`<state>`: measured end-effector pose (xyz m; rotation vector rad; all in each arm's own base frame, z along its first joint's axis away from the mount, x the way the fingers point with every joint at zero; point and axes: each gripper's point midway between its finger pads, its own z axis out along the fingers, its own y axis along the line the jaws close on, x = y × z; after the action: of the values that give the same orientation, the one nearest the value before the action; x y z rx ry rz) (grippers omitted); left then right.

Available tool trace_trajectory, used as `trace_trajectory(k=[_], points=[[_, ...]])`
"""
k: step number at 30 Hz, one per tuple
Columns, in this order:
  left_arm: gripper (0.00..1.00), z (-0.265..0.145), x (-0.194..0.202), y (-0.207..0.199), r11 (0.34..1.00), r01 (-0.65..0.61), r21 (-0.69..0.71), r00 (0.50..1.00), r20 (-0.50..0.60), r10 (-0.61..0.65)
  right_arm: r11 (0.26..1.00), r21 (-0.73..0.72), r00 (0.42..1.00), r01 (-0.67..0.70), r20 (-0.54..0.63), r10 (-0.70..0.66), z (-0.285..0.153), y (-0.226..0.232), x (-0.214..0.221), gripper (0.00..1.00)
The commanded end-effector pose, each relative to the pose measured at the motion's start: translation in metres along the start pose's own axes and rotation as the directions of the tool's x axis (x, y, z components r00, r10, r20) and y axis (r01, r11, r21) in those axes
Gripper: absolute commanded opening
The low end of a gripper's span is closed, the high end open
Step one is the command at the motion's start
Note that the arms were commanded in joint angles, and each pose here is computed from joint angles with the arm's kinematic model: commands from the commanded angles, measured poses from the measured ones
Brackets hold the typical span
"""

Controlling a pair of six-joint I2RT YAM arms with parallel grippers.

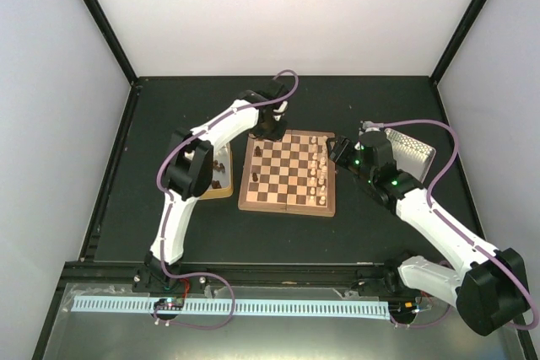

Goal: Set up the chess pieces on the board
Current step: Place the chess piece on the chessboard.

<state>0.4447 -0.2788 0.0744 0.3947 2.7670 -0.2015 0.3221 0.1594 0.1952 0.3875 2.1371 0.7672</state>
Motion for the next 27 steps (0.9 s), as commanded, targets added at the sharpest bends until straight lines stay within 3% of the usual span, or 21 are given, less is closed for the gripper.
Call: trace_trajectory(k=[1,18,27], points=[[0.03,0.009,-0.002,0.012,0.999,0.023,-0.045,1.0,-0.019,-0.024,1.0,0.015,1.0,0.01,0.003,-0.01,0.001,-0.006,0.001,0.6],[0.05,0.025,-0.001,0.02,0.996,0.024,-0.08,0.999,-0.033,-0.027,1.0,0.001,0.999,-0.001,-0.034,0.001,0.008,-0.004,0.007,0.6],[0.12,0.03,-0.001,0.023,0.996,0.032,-0.088,0.999,-0.038,-0.035,1.0,0.003,0.999,0.003,-0.041,-0.003,0.009,-0.003,0.007,0.6]])
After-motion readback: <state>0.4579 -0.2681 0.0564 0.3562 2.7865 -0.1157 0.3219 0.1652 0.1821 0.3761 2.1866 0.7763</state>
